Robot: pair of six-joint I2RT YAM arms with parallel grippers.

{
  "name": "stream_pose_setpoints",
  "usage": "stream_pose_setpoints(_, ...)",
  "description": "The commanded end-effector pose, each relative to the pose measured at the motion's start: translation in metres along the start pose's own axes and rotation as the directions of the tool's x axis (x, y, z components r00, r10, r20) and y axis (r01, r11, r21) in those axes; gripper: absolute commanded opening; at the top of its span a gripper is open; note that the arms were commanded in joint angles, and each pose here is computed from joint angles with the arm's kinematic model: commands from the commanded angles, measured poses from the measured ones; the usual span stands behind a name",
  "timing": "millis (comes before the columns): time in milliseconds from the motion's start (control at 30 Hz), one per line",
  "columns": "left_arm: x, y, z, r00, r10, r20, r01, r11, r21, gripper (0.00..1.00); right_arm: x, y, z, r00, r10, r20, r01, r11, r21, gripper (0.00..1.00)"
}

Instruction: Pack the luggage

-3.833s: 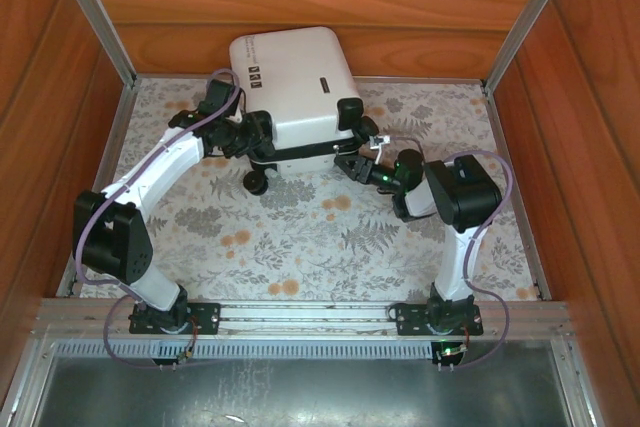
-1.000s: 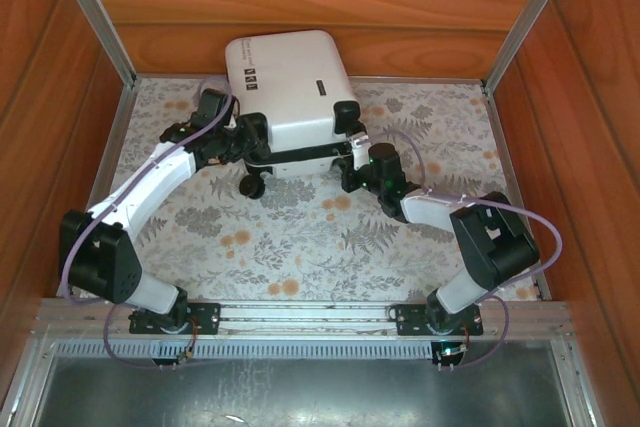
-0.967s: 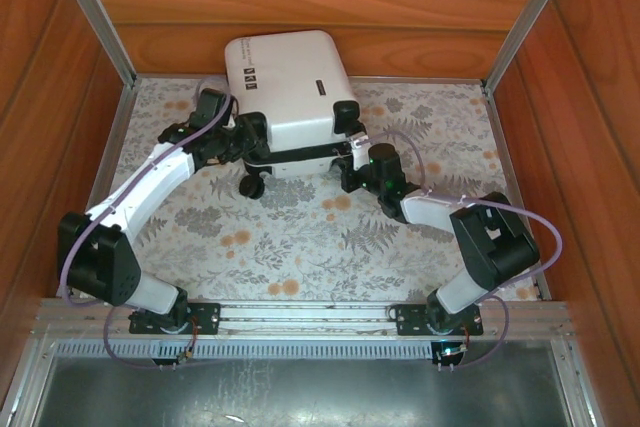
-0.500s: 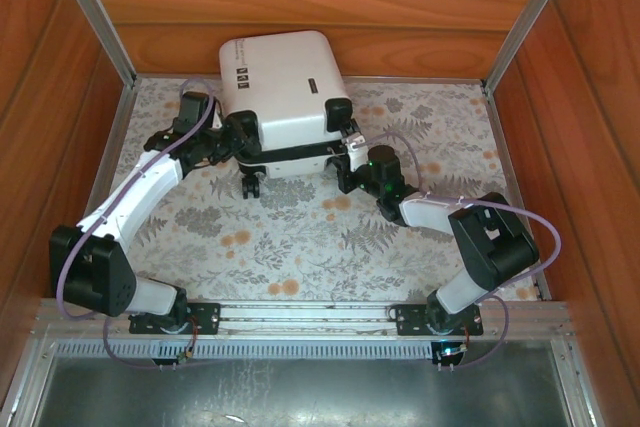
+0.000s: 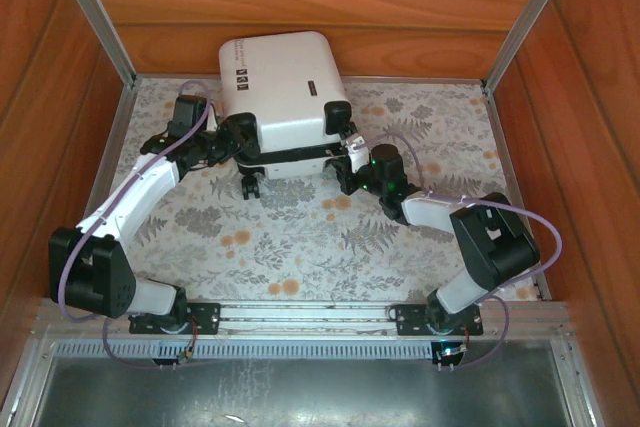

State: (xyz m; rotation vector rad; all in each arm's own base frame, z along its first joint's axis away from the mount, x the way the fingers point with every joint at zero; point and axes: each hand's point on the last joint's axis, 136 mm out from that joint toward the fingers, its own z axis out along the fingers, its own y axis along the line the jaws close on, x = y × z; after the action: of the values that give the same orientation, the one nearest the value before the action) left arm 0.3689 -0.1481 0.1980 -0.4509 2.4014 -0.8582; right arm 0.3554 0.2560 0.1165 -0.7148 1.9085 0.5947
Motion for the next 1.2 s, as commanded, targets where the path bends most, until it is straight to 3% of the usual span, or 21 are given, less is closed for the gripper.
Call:
stream_pose_setpoints(0, -0.067, 0.03, -0.053, 0.96, 0.006, 0.281, 0.025, 0.994, -0.105, 0.0, 0.034, -0.069, -0.025, 0.972, 0.232, -0.04, -0.217, 0.947, 0.236, 0.0)
stream_pose_setpoints(233, -0.077, 0.055, -0.065, 0.953, -0.044, 0.299, 0.084, 0.989, -0.123, 0.0, 0.035, -0.087, -0.033, 0.955, 0.296, 0.003, -0.287, 0.925, 0.248, 0.0)
stream_pose_setpoints(467, -0.074, 0.049, -0.057, 0.967, -0.03, 0.253, 0.053, 0.995, -0.087, 0.0, 0.031, -0.087, -0.036, 0.956, 0.293, 0.011, -0.287, 0.927, 0.241, 0.0)
stream_pose_setpoints(700, -0.094, 0.056, -0.073, 0.957, 0.012, 0.291, 0.019, 0.994, -0.103, 0.0, 0.028, -0.093, -0.033, 0.953, 0.302, 0.007, -0.295, 0.926, 0.236, 0.01)
stream_pose_setpoints(733, -0.095, 0.053, -0.074, 0.959, 0.026, 0.283, 0.003, 0.995, -0.102, 0.1, 0.025, -0.09, -0.031, 0.954, 0.301, 0.001, -0.294, 0.932, 0.211, 0.08)
stream_pose_setpoints(767, -0.095, 0.051, -0.075, 0.96, 0.036, 0.278, -0.008, 0.995, -0.101, 0.25, 0.022, -0.084, -0.028, 0.957, 0.29, -0.002, -0.285, 0.942, 0.176, 0.22)
stream_pose_setpoints(800, -0.094, 0.048, -0.076, 0.96, 0.048, 0.274, -0.023, 0.995, -0.095, 0.47, 0.019, -0.077, -0.026, 0.962, 0.272, -0.008, -0.269, 0.955, 0.128, 0.39)
stream_pose_setpoints(867, -0.091, 0.041, -0.083, 0.957, 0.075, 0.28, -0.05, 0.994, -0.098, 0.67, 0.016, -0.069, -0.022, 0.965, 0.263, -0.012, -0.262, 0.962, 0.072, 0.48)
stream_pose_setpoints(933, -0.087, 0.036, -0.097, 0.938, 0.158, 0.308, -0.106, 0.978, -0.178, 1.0, 0.013, -0.065, -0.021, 0.968, 0.253, -0.008, -0.252, 0.967, 0.043, 0.53)
stream_pose_setpoints(1033, -0.077, 0.02, -0.125, 0.893, 0.32, 0.316, -0.214, 0.92, -0.328, 1.0, 0.014, -0.068, -0.02, 0.969, 0.247, -0.016, -0.246, 0.968, 0.059, 0.56)
stream_pose_setpoints(1167, -0.06, -0.01, -0.145, 0.856, 0.443, 0.265, -0.307, 0.85, -0.429, 1.0, 0.016, -0.08, -0.021, 0.962, 0.266, -0.053, -0.258, 0.957, 0.134, 0.58)
